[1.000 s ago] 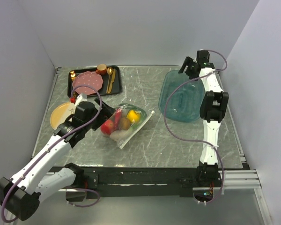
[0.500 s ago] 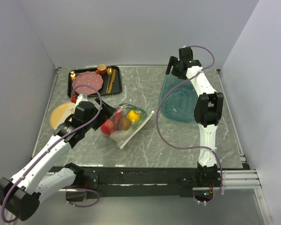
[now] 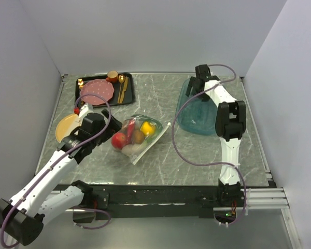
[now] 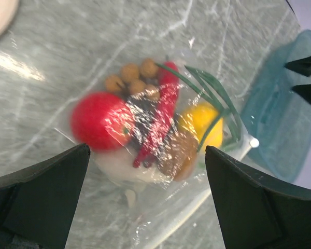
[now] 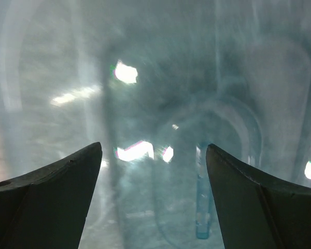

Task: Place the food in the zip-top bag and seal the zipper
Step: Adjust the bin at the center of the board, then reset both arms

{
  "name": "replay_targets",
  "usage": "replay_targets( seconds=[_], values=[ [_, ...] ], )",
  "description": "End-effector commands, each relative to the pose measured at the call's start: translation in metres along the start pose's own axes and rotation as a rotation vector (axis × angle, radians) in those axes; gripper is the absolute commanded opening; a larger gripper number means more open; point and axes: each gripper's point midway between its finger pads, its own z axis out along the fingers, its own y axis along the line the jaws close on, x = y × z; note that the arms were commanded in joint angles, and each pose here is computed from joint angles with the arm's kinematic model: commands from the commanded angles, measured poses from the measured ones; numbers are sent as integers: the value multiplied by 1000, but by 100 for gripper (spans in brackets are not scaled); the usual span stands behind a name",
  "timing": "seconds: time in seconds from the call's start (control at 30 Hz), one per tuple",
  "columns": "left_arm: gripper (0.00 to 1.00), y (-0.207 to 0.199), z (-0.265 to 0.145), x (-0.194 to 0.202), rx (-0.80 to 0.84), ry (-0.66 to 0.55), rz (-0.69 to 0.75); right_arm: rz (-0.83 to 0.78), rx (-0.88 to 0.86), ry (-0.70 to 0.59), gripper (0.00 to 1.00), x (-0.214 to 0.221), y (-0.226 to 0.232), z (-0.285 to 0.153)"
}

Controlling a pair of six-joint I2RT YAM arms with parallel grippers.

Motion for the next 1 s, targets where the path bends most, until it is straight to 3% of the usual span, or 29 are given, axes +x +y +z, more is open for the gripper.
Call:
replay_targets(
  seconds=[0.0,0.33,0.4,0.47,0.6,0.7,0.87,0.97],
  values=[
    [99,2,-9,-28,-58,-94,66,-75,-100,-75,88,-34,38,-15],
    [99,-1,-2,1,14,6,-7,-247,-285,32,93,3,113,-11],
    [99,1,-3,2,12,4,-7,-234,-237,35,92,11,103,-11],
    [99,2,-4,0,6,-5,4,-238,-315,-39,93,-3,114,-31],
    [99,-1,-4,-7,1,-22,21,-280,-393,-20,92,0,125,-45],
    [99,-4,-2,-6,5,-14,21,-309,-354,82,86,27,116,-40],
    [99,-8,1,-1,32,3,22,-301,-385,-33,91,31,110,-67],
    [99,-12,4,-6,37,-13,52,-272,-371,-174,92,-4,110,-96]
  ],
)
